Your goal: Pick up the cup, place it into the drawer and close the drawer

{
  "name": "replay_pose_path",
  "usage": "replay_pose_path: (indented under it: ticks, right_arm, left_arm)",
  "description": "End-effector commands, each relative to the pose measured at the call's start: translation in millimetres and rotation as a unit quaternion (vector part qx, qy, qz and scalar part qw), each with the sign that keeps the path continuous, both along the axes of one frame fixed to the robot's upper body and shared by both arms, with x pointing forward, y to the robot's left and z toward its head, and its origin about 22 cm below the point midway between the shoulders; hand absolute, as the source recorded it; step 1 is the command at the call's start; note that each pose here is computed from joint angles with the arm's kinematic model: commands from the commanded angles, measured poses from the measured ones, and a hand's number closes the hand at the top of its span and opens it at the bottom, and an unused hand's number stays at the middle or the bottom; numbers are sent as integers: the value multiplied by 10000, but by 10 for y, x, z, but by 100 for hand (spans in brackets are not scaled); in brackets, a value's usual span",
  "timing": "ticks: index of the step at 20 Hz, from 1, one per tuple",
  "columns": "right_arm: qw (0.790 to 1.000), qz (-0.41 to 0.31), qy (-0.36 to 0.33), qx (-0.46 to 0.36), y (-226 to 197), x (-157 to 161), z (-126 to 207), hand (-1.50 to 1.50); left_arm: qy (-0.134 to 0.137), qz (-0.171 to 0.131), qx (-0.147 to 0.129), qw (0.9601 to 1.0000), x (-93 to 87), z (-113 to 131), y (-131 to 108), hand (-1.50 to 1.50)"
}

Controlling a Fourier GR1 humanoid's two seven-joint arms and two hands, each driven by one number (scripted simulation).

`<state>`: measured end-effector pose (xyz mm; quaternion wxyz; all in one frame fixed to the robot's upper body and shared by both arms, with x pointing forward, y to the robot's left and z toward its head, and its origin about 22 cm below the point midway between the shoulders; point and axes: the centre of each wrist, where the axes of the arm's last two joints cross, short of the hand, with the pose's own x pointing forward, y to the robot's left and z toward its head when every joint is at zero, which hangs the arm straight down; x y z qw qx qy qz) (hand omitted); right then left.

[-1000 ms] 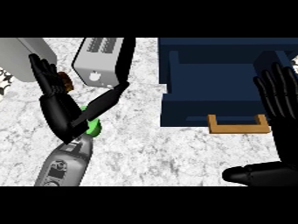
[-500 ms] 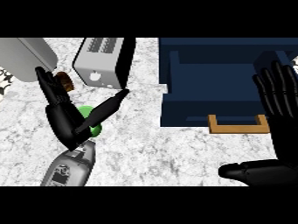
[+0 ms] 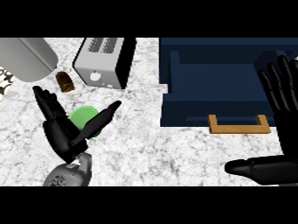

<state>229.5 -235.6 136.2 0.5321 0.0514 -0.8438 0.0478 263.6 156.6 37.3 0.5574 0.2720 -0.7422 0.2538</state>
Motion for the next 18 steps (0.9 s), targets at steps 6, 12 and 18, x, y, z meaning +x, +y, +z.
replay_pose_path:
  ticks: [6, 12, 18]
  right_arm:
    - [10000, 95, -5, -9, -5, -154, -6, -150]
    - [9999, 124, -8, -76, 131, -99, -3, -150]
    - [9999, 143, -46, 33, 132, -157, 102, -150]
  left_arm:
    - [273, 402, -48, 9988, -93, -446, 194, -150]
    - [374, 377, -255, 9983, -303, -743, 271, -150]
    - [435, 288, -310, 9982, -253, -1004, 364, -150]
